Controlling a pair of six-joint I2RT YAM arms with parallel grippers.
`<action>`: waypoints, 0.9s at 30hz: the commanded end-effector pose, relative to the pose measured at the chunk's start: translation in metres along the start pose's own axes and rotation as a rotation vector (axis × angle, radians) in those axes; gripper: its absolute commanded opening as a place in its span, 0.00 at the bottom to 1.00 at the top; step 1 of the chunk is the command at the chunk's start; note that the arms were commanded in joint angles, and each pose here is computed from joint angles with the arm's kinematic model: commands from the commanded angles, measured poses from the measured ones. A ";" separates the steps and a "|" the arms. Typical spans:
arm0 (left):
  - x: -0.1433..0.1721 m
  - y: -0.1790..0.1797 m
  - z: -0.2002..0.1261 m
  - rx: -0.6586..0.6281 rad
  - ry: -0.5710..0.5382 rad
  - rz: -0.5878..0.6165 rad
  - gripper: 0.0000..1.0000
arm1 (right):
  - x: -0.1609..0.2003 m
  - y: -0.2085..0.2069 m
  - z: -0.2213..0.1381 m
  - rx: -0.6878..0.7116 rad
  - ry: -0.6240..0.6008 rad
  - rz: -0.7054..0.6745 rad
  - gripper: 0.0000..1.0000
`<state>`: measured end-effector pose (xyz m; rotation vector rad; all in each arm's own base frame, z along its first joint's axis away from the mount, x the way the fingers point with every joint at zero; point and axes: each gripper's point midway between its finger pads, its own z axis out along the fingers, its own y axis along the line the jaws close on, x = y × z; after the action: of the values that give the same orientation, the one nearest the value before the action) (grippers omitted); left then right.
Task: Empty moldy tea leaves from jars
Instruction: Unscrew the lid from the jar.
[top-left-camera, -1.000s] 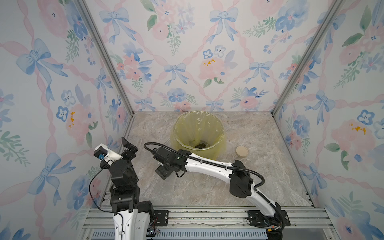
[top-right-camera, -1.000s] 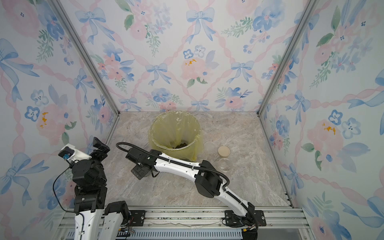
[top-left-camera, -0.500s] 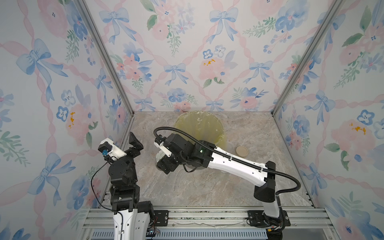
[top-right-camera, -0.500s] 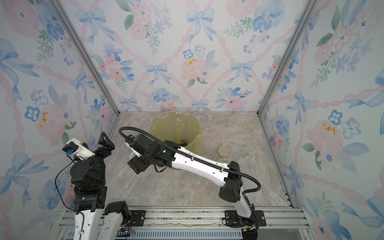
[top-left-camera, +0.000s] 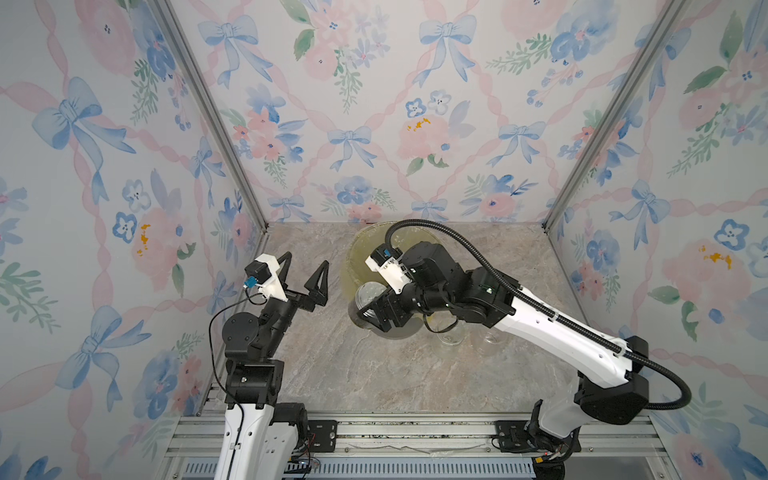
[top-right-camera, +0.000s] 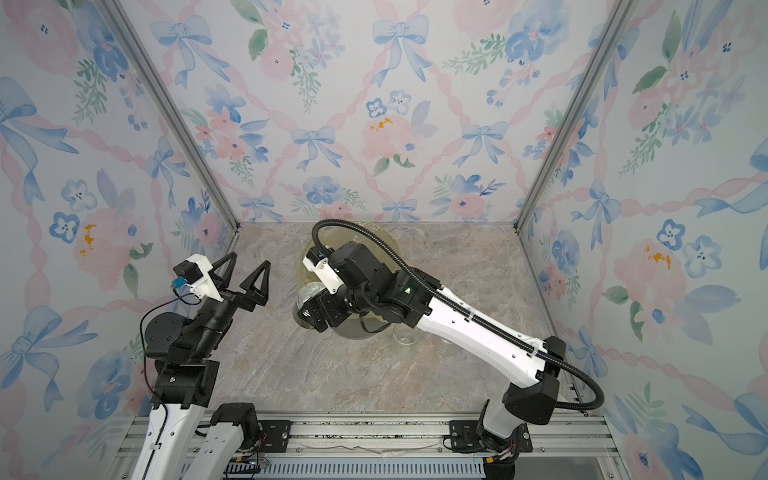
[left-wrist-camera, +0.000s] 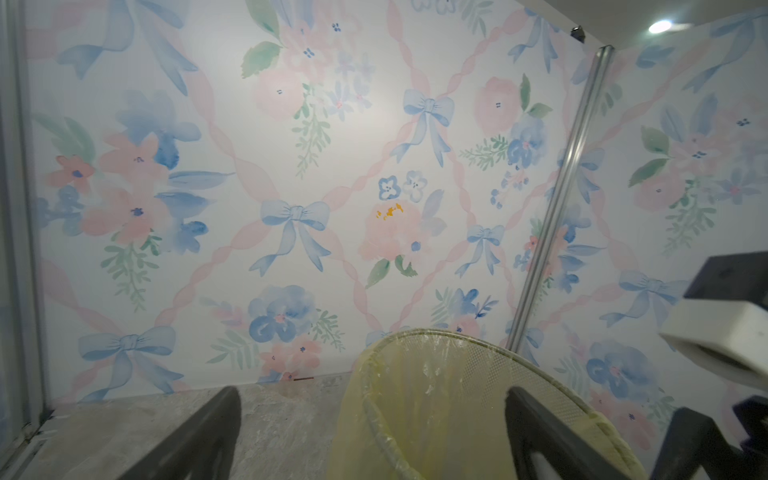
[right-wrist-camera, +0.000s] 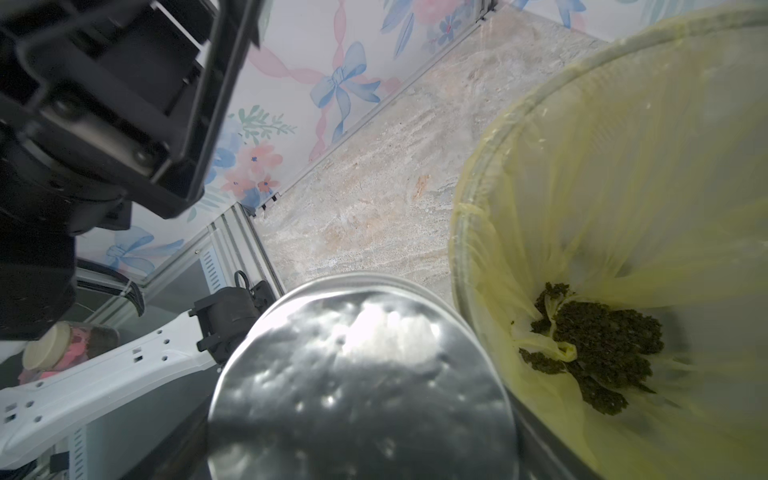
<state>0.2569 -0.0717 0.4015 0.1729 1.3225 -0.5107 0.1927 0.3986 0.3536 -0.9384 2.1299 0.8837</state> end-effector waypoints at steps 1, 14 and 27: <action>-0.025 -0.055 -0.001 0.260 -0.049 0.087 0.98 | -0.012 0.004 -0.031 -0.057 -0.067 0.038 0.86; -0.002 -0.184 0.007 0.803 -0.112 0.434 0.98 | -0.012 -0.047 -0.128 0.001 -0.177 0.170 0.86; 0.026 -0.219 0.049 0.829 -0.143 0.530 0.98 | -0.020 -0.057 -0.149 -0.056 -0.214 0.245 0.86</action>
<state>0.2010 -0.2931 0.4060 1.1650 0.8986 -0.6642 0.2126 0.2574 0.4303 -0.5813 2.0746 1.0483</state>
